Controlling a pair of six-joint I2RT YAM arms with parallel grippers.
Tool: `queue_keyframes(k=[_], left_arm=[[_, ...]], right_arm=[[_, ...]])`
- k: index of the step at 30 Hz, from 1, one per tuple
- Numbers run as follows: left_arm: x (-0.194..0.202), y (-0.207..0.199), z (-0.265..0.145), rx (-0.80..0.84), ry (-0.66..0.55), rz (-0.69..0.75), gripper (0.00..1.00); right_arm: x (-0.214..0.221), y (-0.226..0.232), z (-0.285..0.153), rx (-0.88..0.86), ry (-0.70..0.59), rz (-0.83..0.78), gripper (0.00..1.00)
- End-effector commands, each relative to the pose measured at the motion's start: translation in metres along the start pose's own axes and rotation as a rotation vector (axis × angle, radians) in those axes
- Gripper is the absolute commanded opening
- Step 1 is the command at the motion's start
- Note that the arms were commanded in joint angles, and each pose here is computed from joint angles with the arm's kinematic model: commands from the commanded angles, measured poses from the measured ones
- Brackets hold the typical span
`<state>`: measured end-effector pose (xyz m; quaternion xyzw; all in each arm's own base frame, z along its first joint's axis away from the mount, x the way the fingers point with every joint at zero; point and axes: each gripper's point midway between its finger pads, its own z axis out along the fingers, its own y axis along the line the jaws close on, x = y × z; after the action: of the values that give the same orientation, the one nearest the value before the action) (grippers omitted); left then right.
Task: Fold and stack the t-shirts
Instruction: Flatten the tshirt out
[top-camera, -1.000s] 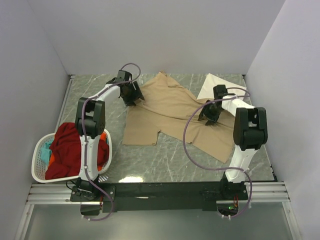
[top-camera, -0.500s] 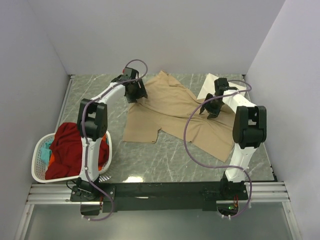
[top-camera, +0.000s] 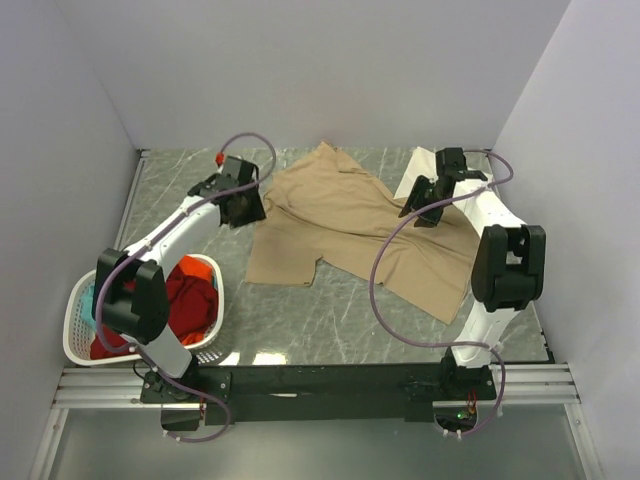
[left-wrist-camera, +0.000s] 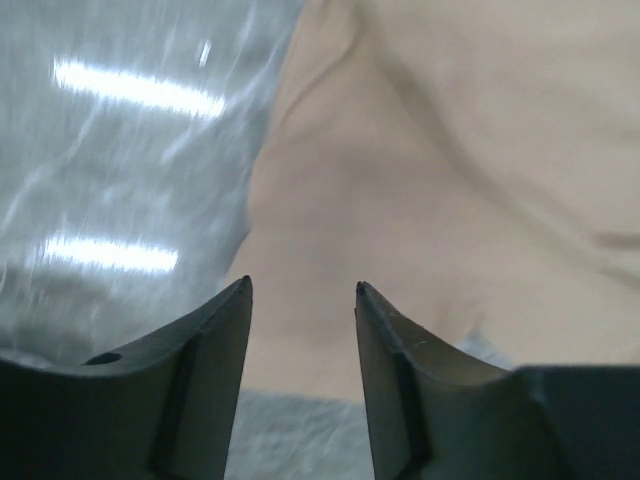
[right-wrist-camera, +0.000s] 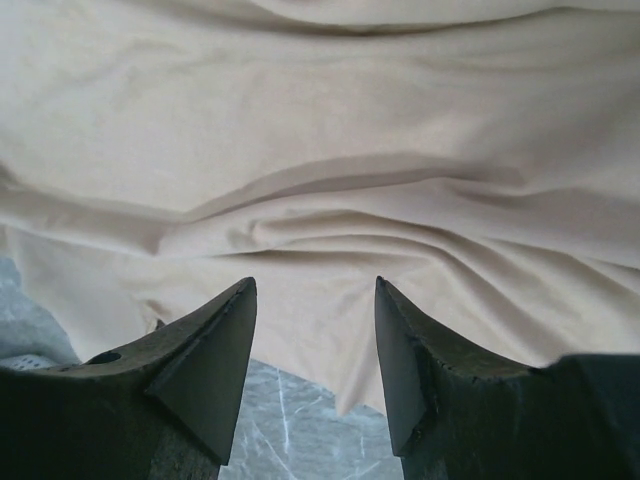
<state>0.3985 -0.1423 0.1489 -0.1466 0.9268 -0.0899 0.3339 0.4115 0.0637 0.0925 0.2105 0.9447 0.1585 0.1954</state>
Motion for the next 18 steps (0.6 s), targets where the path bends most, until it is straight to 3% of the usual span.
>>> queue_keyframes(k=[1,5,18], left_arm=[[0.041,0.026,-0.003,-0.108,0.083,0.075,0.49],[0.066,0.039,-0.008,-0.171,0.126,0.122,0.41],[0.120,0.071,-0.009,-0.254,0.233,0.134,0.35]], right_arm=[[0.000,0.015,-0.018,-0.060,-0.041,-0.025,0.57],[0.010,0.016,-0.021,-0.070,-0.036,-0.027,0.57],[0.038,0.004,-0.030,-0.068,-0.034,-0.021,0.57]])
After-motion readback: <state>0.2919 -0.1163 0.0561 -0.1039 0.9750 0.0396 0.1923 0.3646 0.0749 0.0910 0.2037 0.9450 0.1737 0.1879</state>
